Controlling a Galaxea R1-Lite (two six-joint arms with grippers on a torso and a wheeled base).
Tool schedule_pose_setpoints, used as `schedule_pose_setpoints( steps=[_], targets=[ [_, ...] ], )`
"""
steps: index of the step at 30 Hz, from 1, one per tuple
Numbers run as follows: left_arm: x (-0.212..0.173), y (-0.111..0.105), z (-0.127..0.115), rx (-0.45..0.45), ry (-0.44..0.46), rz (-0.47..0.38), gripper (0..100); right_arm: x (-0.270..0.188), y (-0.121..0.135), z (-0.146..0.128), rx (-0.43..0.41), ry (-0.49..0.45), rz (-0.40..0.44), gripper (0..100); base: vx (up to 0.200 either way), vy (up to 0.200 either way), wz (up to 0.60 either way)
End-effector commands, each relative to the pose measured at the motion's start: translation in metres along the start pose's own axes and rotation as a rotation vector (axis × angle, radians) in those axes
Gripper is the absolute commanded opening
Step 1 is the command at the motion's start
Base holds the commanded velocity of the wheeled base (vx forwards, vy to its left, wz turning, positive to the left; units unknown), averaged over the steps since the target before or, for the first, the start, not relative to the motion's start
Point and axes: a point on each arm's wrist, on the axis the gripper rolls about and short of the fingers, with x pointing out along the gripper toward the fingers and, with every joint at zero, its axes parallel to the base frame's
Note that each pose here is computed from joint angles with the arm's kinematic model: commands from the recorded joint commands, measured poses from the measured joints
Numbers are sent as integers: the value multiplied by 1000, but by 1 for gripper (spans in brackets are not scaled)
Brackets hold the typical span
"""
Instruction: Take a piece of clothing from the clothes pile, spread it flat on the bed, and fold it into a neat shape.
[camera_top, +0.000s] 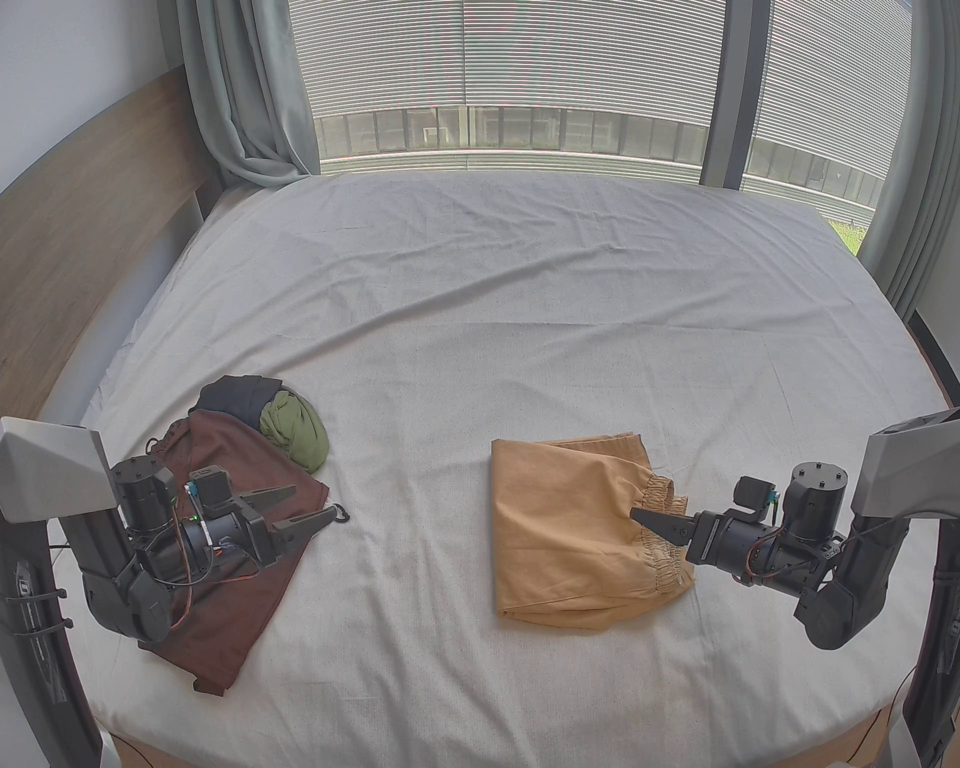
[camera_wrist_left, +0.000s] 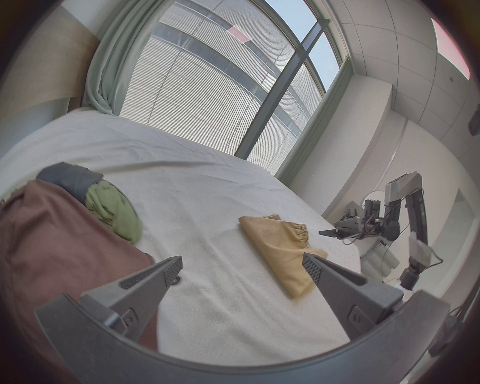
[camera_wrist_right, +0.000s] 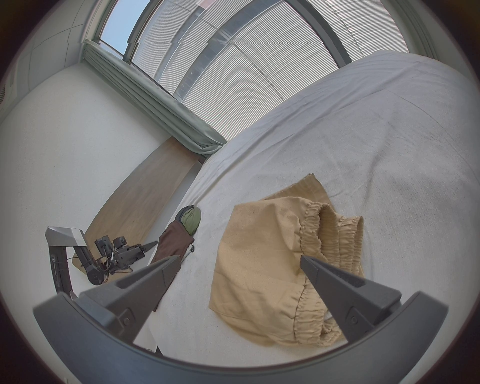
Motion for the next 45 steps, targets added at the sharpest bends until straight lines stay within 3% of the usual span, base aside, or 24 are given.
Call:
schedule_pose_setpoints(
  steps=[1,3,18,34,45],
  targets=[
    [-5,18,1,76,-21,50,100,0,-3,-8,12,29,-13,100,0,0,0],
    [-4,21,0,144,-17,53,100,0,-6,-12,17,42,-22,100,0,0,0],
    [-5,19,-14,145,22,36,100,-6,-35,-30,-72,103,-123,100,0,0,0],
    [-3,13,-20,129,45,20,100,0,-66,-42,-36,127,-186,100,0,0,0],
    [-2,10,-22,125,52,14,100,8,-69,-52,-19,155,-176,100,0,0,0]
  ],
)
